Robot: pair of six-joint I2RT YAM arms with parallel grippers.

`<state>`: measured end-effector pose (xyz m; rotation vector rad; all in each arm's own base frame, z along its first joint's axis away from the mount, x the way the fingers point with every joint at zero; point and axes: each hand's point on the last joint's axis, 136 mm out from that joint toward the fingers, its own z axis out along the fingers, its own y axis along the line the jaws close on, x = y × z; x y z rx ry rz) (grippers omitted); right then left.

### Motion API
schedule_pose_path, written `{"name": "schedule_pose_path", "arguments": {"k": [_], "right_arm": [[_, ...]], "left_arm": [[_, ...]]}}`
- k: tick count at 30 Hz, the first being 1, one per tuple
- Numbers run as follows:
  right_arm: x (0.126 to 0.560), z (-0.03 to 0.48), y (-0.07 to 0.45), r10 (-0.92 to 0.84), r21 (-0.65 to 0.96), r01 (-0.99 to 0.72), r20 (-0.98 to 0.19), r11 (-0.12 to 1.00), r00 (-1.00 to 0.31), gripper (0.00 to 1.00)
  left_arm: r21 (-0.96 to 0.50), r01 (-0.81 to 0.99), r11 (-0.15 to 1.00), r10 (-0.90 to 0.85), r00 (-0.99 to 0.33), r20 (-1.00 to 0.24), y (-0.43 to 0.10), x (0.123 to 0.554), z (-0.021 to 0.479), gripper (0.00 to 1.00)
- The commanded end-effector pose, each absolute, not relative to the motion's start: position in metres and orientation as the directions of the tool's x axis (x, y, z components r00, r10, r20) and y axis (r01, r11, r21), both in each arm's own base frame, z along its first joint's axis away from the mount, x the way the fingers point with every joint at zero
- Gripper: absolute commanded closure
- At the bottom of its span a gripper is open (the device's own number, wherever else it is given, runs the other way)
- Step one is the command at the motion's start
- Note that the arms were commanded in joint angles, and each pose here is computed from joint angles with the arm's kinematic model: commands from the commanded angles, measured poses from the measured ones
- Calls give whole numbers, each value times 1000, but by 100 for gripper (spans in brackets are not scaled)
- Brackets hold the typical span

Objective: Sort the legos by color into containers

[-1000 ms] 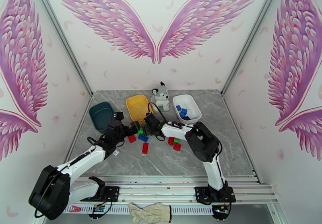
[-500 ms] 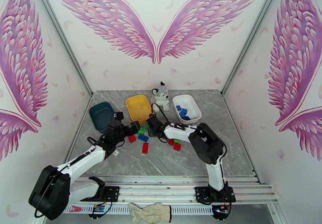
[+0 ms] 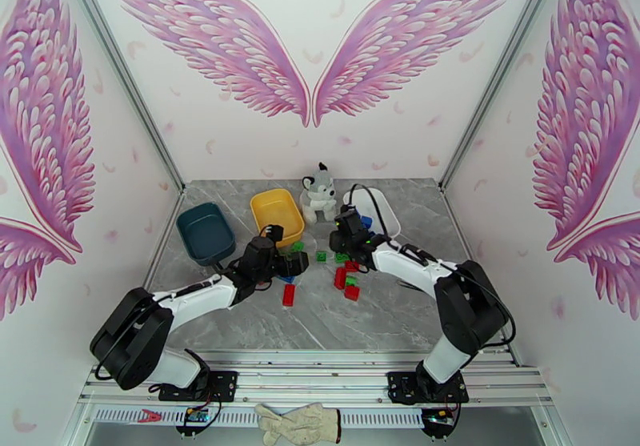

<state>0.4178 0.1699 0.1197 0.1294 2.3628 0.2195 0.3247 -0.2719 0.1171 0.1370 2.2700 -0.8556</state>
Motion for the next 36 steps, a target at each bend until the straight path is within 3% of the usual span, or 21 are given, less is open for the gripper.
{"name": "schedule_pose_path", "arguments": {"k": [1,9,14,17,20,29,36], "right_arm": [[430,127,140,248,228,120,-693,966,-677,71],[472,121,95,343,232,253,-668,939,-660,67],[492,116,83,348,206,284,-646,937,-679,55],[495,119,83,342,200,281,-645,939,-683,39],[491,129,86,342,224,259,-655,939,-674,31],[449,167,142,230,250,62,-731,966,-643,22],[412,148,211,57,195,-126,-727,973,-684,20]], "left_arm": [[-514,409,754,-49,-745,-665,-295,321,122,1],[-452,473,757,48,-730,-682,-316,312,117,1],[-408,461,788,39,-698,-715,-307,313,126,1],[-382,440,813,16,-672,-741,-295,315,134,1],[-361,408,839,-15,-645,-764,-280,317,142,1],[-386,258,886,-166,-602,-781,-225,330,156,1],[-507,101,856,-364,-578,-730,-165,339,155,1]]}}
